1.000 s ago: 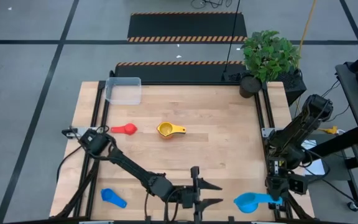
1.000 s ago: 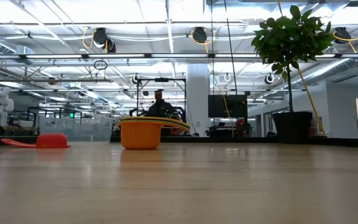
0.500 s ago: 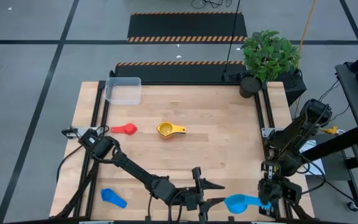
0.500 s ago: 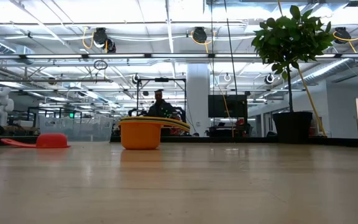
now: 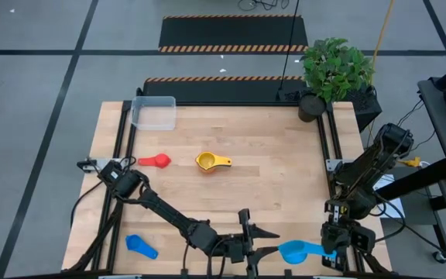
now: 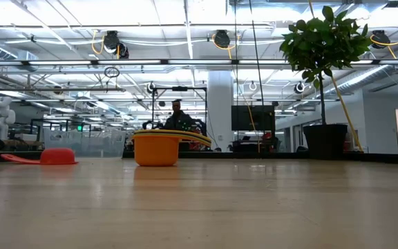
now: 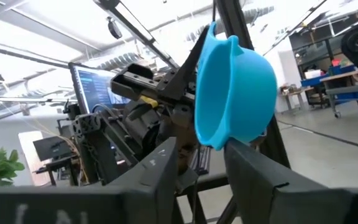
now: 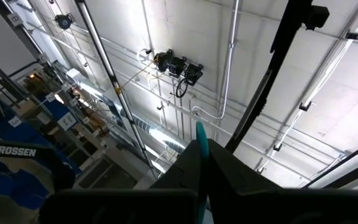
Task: Nest measuring cups in basket
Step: Stack the light blue measuring cup on top of the yellow measuring cup
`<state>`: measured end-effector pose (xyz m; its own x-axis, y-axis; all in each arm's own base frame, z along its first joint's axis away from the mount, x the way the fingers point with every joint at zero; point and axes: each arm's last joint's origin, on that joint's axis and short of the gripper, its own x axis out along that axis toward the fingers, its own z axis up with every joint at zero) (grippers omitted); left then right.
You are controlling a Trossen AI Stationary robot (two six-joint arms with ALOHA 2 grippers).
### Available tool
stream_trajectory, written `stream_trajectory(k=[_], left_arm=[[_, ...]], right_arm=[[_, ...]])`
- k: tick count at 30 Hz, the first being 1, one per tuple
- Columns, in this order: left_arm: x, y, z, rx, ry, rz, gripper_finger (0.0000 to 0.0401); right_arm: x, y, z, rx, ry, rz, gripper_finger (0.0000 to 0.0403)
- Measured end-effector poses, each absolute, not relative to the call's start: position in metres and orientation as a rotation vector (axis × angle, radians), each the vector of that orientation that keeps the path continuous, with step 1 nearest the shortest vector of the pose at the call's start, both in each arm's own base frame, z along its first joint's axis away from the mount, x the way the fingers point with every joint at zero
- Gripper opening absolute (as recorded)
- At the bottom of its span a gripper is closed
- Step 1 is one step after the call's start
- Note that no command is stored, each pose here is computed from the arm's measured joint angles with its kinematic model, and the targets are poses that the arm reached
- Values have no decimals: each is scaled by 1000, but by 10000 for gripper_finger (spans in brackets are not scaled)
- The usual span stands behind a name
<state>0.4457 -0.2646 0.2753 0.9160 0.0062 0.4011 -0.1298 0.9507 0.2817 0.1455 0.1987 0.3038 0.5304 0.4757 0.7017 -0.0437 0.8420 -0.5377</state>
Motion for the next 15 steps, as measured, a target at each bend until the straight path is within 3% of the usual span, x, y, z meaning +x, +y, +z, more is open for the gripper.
stream_trajectory(k=[9,15], left_arm=[[445,-267,276,327,-436,5,41],[445,-268,276,330,-436,4,7]], right_arm=[[145,199,304,-497,-970,326,0],[146,198,304,-487,-945,297,0]])
